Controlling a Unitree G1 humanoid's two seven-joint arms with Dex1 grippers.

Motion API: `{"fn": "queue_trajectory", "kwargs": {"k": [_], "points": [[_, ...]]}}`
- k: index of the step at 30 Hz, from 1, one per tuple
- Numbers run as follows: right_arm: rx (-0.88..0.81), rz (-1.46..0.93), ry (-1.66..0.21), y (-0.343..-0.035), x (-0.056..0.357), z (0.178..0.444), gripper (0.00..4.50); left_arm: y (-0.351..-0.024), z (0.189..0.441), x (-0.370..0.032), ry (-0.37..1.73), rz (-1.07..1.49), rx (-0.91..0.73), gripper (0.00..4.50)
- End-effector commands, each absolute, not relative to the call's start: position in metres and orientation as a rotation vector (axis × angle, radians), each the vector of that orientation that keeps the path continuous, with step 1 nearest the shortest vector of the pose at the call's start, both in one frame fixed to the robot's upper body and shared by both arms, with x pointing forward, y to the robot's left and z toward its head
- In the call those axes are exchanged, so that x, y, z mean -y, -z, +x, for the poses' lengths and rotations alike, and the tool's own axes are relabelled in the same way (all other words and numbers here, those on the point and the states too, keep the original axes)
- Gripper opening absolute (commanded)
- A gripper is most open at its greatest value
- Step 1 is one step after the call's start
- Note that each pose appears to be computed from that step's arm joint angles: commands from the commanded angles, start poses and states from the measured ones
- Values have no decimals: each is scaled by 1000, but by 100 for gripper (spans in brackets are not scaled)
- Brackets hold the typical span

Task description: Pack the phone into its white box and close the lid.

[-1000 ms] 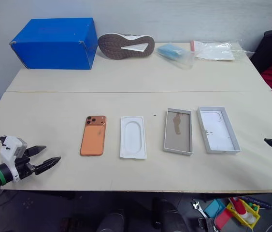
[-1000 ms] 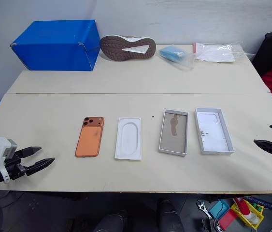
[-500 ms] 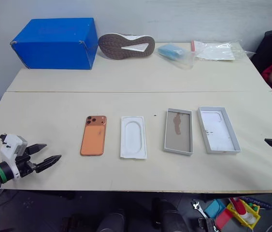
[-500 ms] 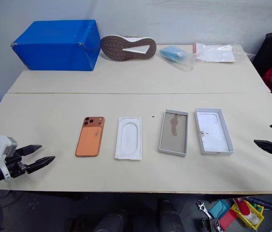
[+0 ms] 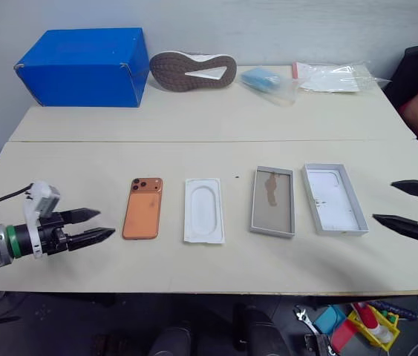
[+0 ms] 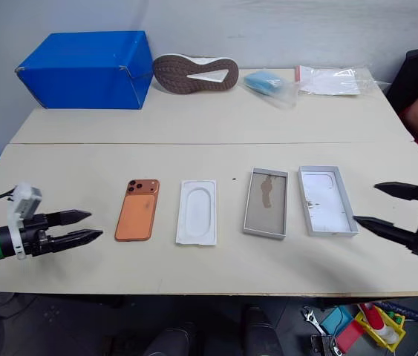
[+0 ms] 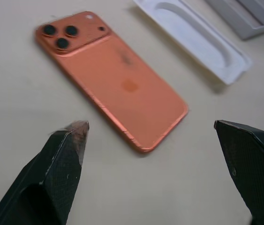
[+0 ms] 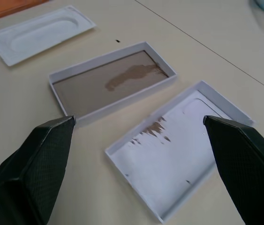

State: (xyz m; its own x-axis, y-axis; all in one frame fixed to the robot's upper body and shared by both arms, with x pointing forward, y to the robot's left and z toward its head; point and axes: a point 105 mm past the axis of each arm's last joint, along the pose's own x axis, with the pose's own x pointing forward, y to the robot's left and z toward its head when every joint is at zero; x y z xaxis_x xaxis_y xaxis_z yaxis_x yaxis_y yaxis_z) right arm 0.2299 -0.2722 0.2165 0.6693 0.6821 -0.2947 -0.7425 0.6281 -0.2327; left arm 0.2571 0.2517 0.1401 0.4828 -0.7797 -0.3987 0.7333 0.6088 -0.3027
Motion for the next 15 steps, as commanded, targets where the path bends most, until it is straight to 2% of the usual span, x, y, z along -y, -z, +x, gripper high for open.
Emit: {"fn": "queue_trajectory", "kwargs": {"k": [1, 8, 15], "points": [[-112, -404, -891, -231, 240, 221, 446, -151, 249, -224, 1056, -206, -612, 450], [-60, -481, -1005, -230, 189, 206, 446, -143, 254, -176, 1128, -432, -783, 450], [-57, -480, -1024, -221, 175, 204, 446, -134, 270, -144, 1097, -541, -901, 450]]}}
